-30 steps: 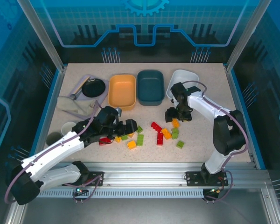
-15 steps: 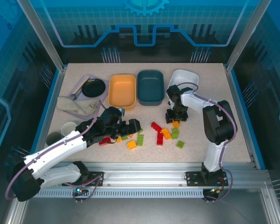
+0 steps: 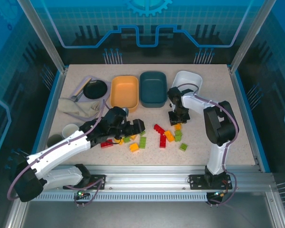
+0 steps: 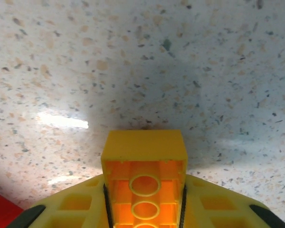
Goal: Sort the legos into containers by color
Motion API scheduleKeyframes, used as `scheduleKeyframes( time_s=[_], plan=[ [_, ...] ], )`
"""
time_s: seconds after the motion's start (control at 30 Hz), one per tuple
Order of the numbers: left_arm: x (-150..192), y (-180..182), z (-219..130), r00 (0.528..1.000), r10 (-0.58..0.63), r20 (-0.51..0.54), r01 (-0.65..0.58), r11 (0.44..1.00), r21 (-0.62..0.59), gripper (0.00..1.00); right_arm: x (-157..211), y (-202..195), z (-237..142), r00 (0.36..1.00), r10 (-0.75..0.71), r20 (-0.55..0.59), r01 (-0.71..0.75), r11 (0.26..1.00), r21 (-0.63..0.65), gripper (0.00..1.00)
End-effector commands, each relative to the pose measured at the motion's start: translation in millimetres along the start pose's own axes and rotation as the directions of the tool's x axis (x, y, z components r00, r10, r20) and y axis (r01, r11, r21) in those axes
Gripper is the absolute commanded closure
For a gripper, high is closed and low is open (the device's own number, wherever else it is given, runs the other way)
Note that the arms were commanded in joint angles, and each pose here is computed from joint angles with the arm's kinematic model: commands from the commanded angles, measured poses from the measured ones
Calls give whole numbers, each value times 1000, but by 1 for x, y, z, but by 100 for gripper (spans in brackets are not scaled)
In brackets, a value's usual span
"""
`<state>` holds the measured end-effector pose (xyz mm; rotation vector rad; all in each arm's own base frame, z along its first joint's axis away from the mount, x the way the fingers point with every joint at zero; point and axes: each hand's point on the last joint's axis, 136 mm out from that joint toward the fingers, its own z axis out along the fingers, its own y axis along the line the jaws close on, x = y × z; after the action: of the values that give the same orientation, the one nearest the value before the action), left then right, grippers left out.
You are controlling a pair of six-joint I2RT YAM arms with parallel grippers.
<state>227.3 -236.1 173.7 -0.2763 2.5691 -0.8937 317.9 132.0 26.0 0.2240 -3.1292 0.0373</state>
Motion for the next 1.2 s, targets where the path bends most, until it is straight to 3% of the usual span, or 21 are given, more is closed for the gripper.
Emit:
scheduleKeyframes(
  time_s=[0.0,0.17,0.33,0.63,0.9,1.03,1.17],
  plan=[
    [-15,-12,-12,999,22,48,-21,1000,-16,6,-10,21,-43,994,-37,103,36,999,8,71],
    [-50,-22,-24,996,-43,72,43,999,3,6,-44,55,-102,969,-19,246,39,996,-76,71],
    [-92,-23,-23,991,-98,86,97,995,15,6,-94,82,-118,961,9,277,30,990,-137,71],
    [-147,-10,-1,982,-165,87,166,986,-8,6,-173,89,-79,964,122,236,-80,980,-180,70],
    [-156,15,21,975,-216,56,220,974,-58,6,-195,86,-34,972,169,162,-125,960,-250,65],
    [-151,24,26,972,-233,35,235,968,-88,7,-198,86,-30,973,172,153,-125,954,-274,58],
    [-143,30,27,971,-239,25,241,965,-104,8,-205,94,-54,965,146,219,-77,951,-298,45]
  ],
)
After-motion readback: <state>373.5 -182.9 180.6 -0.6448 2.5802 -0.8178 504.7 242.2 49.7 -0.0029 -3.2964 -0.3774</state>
